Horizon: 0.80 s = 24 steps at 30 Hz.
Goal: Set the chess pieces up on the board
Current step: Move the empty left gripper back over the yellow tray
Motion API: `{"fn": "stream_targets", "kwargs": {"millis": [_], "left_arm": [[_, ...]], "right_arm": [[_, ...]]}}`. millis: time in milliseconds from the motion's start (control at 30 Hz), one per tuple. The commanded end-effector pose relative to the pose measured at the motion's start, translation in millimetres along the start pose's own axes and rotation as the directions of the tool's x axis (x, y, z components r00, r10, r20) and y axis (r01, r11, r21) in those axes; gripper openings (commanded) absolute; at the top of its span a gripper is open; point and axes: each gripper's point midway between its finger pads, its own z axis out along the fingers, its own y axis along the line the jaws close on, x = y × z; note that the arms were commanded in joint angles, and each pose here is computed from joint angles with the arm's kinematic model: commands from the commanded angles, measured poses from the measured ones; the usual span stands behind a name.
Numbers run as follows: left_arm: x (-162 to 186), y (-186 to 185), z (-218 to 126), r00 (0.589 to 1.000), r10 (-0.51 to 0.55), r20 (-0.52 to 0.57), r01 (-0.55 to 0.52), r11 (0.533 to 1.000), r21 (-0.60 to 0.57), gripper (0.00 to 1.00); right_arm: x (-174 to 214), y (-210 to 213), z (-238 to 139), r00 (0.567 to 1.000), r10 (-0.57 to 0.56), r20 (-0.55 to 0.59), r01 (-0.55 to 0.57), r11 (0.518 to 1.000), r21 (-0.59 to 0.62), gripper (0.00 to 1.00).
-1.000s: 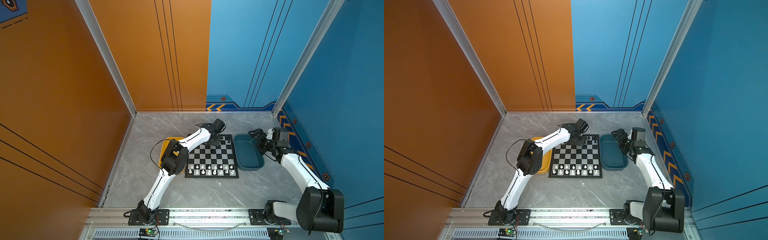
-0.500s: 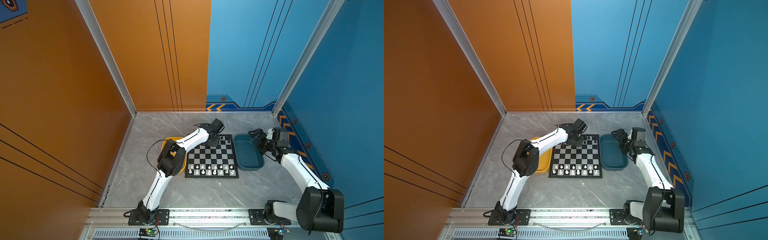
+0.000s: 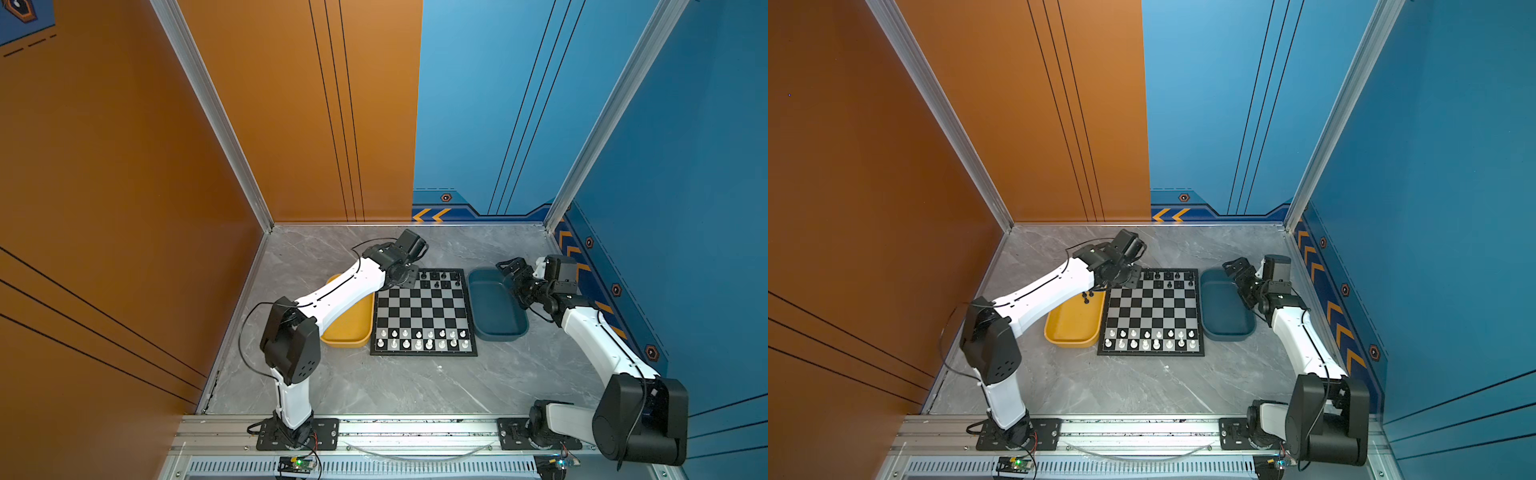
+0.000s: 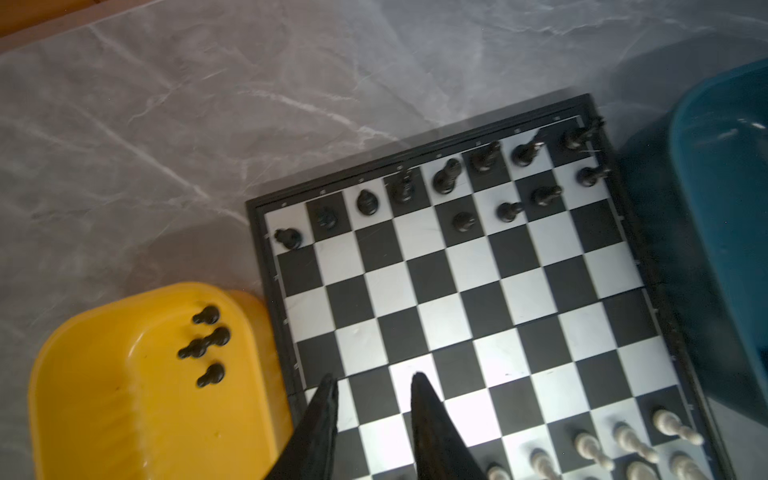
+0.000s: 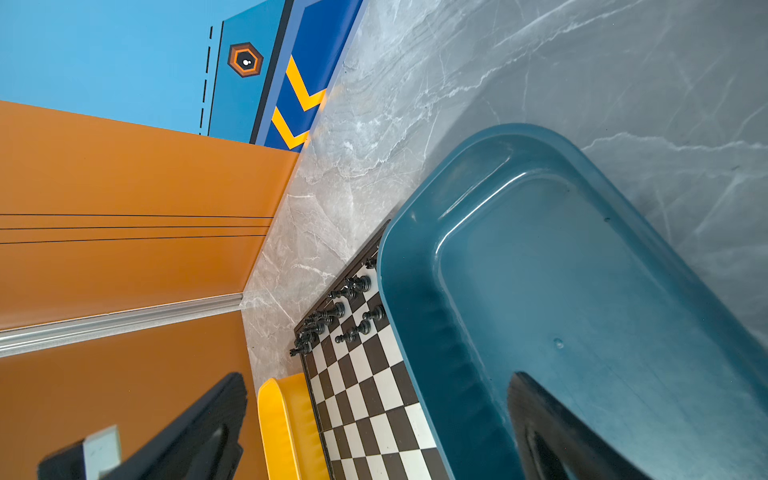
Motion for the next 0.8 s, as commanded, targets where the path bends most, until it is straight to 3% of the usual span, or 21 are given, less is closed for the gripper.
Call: {"fn": "stream_targets", "kwargs": {"millis": [0,233,767], "left_arm": [[15.7,50.9,4.1,0.993,-0.120,-0.009,0.119,0.989,-0.088,0.33],[57.5,110.0,25.2,0.958,-0.281,-0.063,0.269,0.951,-0.153,0.32],[86.2,122.5,74.7,0.928,-0.335,-0.165,0.303,0.934,-0.191,0.33]], "right_arm": [[0.1,6.3,-4.1,1.000,-0.026,-0.004,0.026,1.000,-0.008,1.00],[1.0,5.9,-3.5,1.000,-0.025,-0.003,0.025,1.000,-0.004,1.00],[0.9,6.0,-2.9,1.000,-0.029,-0.001,0.029,1.000,0.003,1.00]]}}
